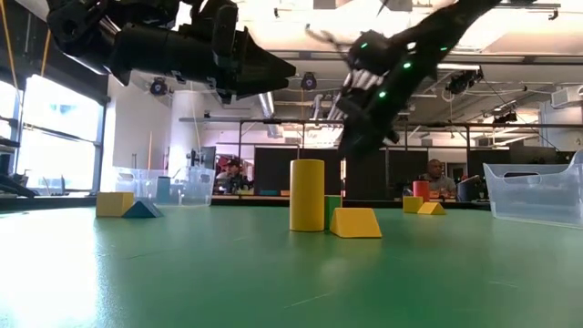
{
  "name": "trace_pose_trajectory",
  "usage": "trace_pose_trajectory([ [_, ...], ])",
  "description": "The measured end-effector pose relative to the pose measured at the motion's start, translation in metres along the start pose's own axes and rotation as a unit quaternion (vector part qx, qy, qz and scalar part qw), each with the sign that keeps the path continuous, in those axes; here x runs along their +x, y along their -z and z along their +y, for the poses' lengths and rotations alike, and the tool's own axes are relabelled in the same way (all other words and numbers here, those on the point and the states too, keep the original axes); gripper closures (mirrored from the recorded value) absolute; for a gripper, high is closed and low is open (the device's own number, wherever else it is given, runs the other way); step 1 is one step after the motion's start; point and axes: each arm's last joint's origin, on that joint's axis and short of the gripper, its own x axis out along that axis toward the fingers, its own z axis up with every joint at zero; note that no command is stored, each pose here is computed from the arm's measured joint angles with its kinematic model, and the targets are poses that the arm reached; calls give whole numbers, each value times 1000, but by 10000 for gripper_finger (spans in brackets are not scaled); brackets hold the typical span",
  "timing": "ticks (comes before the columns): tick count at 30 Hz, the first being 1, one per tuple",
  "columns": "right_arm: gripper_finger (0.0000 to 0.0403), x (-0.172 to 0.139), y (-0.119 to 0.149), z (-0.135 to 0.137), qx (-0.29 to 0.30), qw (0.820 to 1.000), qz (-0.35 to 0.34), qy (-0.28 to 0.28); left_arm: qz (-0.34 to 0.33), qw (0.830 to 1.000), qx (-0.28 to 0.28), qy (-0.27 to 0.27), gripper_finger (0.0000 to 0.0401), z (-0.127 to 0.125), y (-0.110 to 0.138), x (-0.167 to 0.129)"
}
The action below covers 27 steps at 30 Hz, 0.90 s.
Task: Sort blocks by size
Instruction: Put the top yellow cube block into the middle transparent bin
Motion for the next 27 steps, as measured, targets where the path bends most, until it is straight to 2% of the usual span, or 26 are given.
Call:
trace_pose_trajectory([
  [9,194,32,-24,4,0,997,77,-1,2,1000,1,6,194,-4,0,-1],
  [21,193,39,-25,-9,7,994,107,-10,10,1000,4,7,194,-4,2,-1],
  [27,157,40,-23,-18,35,992,121,-27,10,1000,4,7,194,-4,2,-1],
])
